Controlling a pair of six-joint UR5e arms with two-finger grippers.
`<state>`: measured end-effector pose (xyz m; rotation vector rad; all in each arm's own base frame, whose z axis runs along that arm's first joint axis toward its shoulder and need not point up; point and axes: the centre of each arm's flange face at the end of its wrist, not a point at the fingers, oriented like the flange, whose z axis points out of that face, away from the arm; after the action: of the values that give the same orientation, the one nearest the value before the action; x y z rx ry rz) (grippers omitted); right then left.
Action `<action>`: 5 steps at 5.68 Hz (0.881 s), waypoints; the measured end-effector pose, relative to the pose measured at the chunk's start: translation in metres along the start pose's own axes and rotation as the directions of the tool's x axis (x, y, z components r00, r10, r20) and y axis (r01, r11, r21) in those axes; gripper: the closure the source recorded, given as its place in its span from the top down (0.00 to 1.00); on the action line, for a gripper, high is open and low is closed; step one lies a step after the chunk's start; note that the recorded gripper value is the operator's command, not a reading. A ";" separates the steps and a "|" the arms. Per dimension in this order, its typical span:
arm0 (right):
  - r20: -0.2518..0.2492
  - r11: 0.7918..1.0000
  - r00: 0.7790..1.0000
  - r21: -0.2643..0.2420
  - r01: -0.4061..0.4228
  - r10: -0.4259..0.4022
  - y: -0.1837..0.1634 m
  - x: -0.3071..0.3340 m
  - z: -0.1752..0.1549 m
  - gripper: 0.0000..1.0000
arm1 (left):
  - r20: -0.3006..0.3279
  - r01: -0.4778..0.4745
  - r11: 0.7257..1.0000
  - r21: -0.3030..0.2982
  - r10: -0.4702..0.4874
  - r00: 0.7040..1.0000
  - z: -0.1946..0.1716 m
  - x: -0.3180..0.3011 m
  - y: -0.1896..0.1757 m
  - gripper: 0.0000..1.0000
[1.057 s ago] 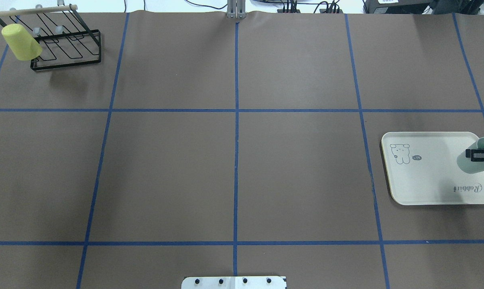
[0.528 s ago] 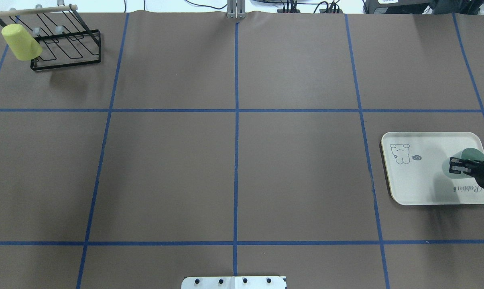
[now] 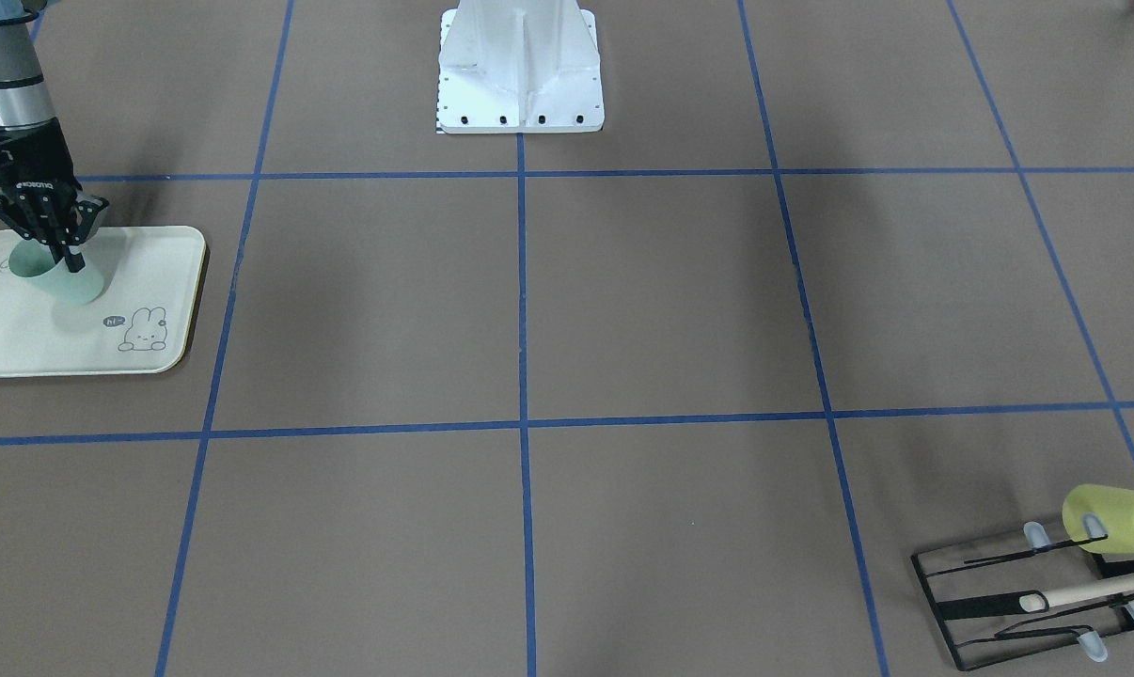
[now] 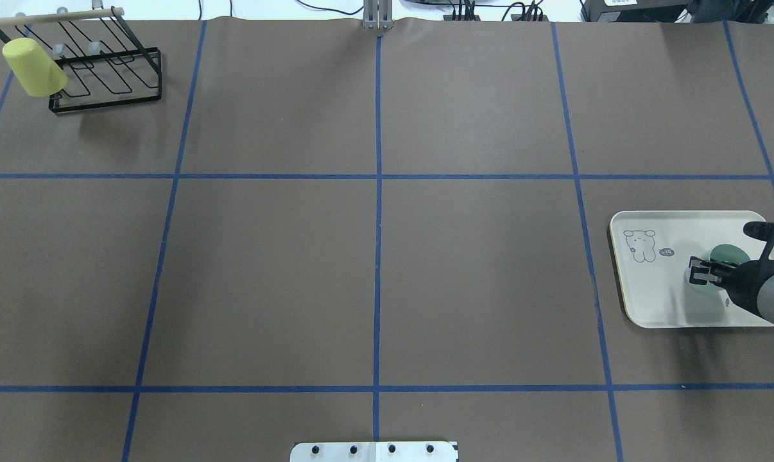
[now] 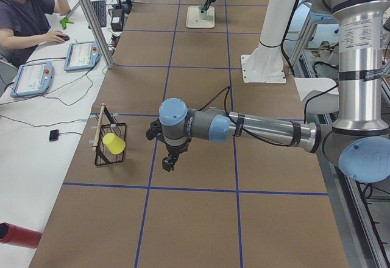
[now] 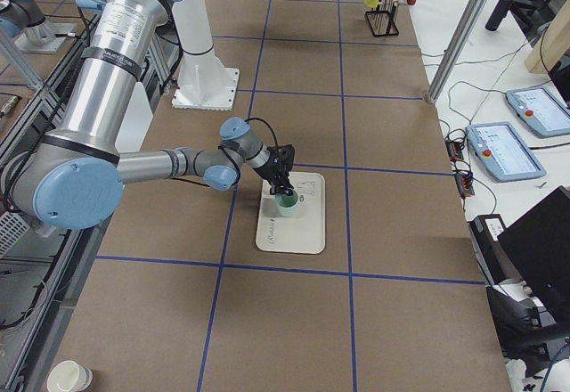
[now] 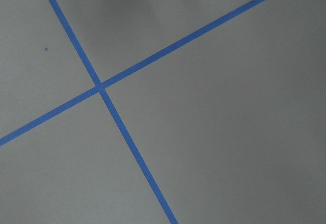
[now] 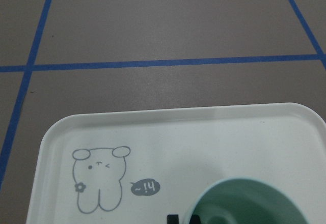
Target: Left arm grabs green cup and hands to right arm on tray
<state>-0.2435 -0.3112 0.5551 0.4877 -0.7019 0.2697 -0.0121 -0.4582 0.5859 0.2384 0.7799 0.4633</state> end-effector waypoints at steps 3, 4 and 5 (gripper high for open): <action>0.059 0.976 0.997 -0.209 0.068 -0.057 -0.076 0.049 -0.036 1.00 | -0.010 0.011 1.000 -0.007 -0.011 1.000 0.004 -0.003 0.001 1.00; 0.067 0.955 0.995 -0.284 0.088 -0.072 -0.108 0.066 -0.044 1.00 | -0.021 0.023 1.000 -0.017 -0.024 0.999 0.011 -0.008 0.005 1.00; 0.044 0.929 0.993 -0.349 0.119 -0.111 -0.145 0.073 -0.043 0.99 | -0.020 0.052 0.998 -0.033 -0.053 0.998 0.020 -0.024 0.015 1.00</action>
<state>-0.1092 -0.4075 0.5274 0.1885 -0.7231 0.0244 -0.0168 -0.4577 0.6203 0.1822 0.7965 0.4290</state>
